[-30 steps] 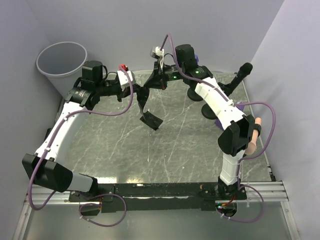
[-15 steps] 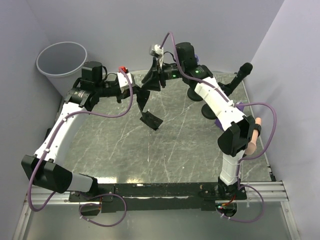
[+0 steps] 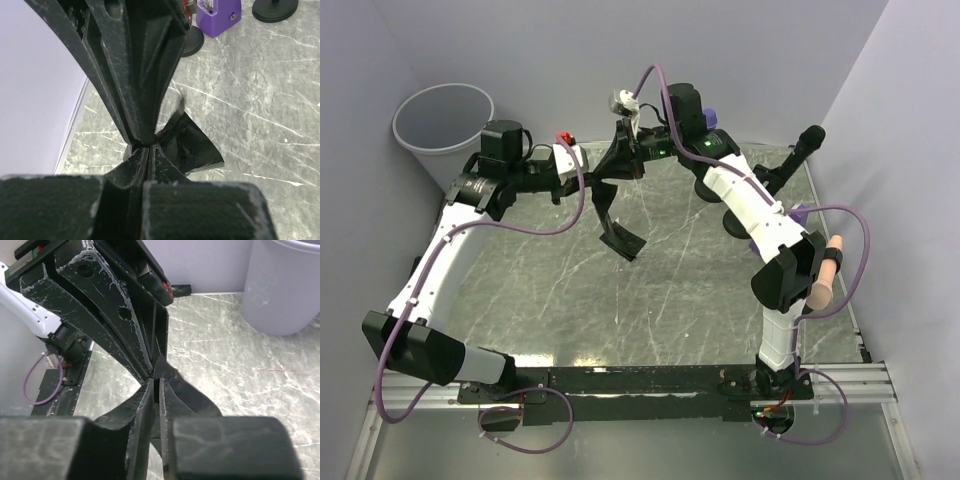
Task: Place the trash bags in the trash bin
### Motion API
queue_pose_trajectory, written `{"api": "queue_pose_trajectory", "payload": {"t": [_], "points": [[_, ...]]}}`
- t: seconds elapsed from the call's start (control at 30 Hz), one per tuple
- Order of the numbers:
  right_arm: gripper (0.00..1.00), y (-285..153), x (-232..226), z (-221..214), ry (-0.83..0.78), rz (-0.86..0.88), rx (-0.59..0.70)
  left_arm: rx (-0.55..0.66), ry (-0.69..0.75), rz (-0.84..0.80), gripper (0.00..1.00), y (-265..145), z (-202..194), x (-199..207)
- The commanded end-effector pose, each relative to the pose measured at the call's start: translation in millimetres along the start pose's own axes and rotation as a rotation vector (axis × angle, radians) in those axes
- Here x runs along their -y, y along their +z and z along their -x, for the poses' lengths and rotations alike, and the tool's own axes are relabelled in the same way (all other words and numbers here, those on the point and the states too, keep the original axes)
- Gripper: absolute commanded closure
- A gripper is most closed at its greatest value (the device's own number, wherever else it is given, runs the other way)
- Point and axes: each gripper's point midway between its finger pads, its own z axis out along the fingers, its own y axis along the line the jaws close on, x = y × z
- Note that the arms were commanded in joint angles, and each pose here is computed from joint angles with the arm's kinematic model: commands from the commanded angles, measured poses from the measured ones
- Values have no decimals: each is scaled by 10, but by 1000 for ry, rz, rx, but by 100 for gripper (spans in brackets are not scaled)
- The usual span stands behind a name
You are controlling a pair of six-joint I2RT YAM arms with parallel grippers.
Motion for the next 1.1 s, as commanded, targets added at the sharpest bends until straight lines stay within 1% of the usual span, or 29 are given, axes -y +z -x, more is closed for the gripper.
{"api": "queue_pose_trajectory", "payload": {"t": [0.0,0.03,0.07,0.2,0.4,0.53,0.63,0.67,0.73,0.8,0.87,1.07], "points": [[89,-19,-13,139,-63,3,24,58,54,8,99,-31,247,-38],[97,-43,-6,122,-58,1,22,61,59,33,99,-40,263,-78],[100,-66,-8,108,-54,-2,21,60,58,49,99,-52,261,-97],[100,-184,63,54,-35,-49,13,39,46,100,99,-72,198,-150],[100,-310,295,-93,-40,-214,-47,37,25,153,99,-98,165,-185],[100,-334,347,-82,-49,-245,-49,33,18,153,99,-94,141,-177],[100,-324,292,52,-53,-215,-15,32,16,137,99,-82,118,-144],[93,-319,251,110,-53,-197,0,31,21,130,99,-83,121,-131],[70,-300,171,217,-62,-156,30,22,21,108,99,-74,92,-95],[59,-274,107,266,-64,-118,44,18,33,84,99,-64,78,-65],[54,-228,51,258,-71,-84,42,22,38,70,99,-65,91,-39],[52,-88,-56,232,-88,-12,37,28,37,45,99,-56,113,-13]]}}
